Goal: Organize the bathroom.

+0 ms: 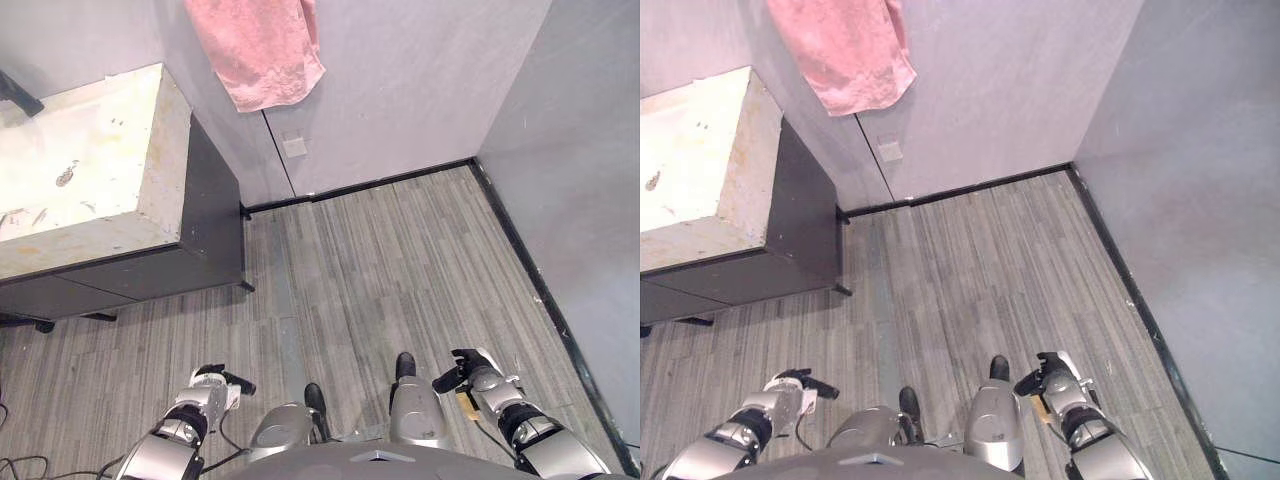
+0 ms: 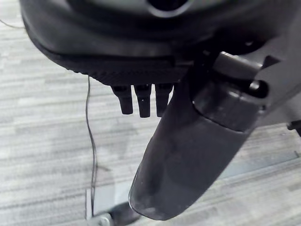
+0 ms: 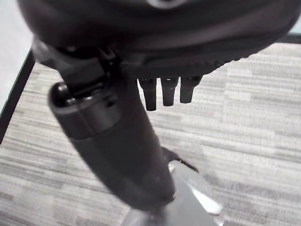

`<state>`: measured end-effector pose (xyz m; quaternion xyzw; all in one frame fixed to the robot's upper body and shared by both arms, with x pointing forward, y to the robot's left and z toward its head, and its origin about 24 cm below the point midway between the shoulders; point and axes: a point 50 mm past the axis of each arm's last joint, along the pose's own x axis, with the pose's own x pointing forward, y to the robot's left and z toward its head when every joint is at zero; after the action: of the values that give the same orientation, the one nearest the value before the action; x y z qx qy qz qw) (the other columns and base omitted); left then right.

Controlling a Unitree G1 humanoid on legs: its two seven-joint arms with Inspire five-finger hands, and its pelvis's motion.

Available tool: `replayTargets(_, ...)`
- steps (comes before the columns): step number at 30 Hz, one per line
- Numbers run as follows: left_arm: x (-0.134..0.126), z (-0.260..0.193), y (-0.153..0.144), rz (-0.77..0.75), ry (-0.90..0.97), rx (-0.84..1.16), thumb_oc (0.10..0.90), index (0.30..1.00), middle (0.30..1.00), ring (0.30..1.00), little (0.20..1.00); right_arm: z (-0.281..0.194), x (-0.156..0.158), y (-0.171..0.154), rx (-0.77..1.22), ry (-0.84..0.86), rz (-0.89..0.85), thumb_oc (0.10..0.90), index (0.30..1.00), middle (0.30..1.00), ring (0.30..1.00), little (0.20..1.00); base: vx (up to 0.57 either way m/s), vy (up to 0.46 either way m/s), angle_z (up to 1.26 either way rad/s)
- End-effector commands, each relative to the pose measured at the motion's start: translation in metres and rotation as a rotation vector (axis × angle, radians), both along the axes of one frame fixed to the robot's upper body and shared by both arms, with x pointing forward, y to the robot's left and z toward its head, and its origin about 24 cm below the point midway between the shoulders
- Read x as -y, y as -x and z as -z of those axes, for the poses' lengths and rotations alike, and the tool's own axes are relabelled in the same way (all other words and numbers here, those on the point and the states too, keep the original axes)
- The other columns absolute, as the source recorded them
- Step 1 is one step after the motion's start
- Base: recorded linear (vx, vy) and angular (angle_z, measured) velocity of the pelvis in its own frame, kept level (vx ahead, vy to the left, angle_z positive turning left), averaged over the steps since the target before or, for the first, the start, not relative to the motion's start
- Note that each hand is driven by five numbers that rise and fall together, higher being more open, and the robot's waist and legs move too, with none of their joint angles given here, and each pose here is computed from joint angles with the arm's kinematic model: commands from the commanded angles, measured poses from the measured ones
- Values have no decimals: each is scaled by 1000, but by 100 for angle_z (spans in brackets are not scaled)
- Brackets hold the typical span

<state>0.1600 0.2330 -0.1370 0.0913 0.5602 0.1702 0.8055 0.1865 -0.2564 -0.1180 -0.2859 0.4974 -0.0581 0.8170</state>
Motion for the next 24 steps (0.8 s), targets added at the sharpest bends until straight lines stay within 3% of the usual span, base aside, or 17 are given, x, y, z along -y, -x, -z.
replayTargets(1, -44, -6, 25, -72, -128, -65, 800, 900, 900, 900, 900, -8, 0, -14, 39, -17, -31, 800, 900, 900, 900, 900, 56, 285, -50)
replayTargets(4, -49, -3, 37, -85, -140, -91, 800, 900, 900, 900, 900, -8, -4, -17, 26, -29, -69, 800, 900, 900, 900, 900, 11, 128, -124)
replayTargets(6, -52, -3, 42, -50, -163, -89, 800, 900, 900, 900, 900, -2, -6, -6, -5, -151, 4, 800, 900, 900, 900, 900, 36, -63, -108)
replayTargets(9, -51, -5, 34, -68, -159, -62, 800, 900, 900, 900, 900, 5, -5, 5, -24, -217, 50, 800, 900, 900, 900, 900, -6, -101, 63)
replayTargets(16, -43, -4, 22, -37, -121, -60, 800, 900, 900, 900, 900, 9, 17, 25, -96, -135, 76, 800, 900, 900, 900, 900, 59, -6, 38)
replayTargets(24, -35, 0, 24, 26, -116, -79, 800, 900, 900, 900, 900, 9, 19, 26, -63, -158, 97, 800, 900, 900, 900, 900, 156, 249, -4)
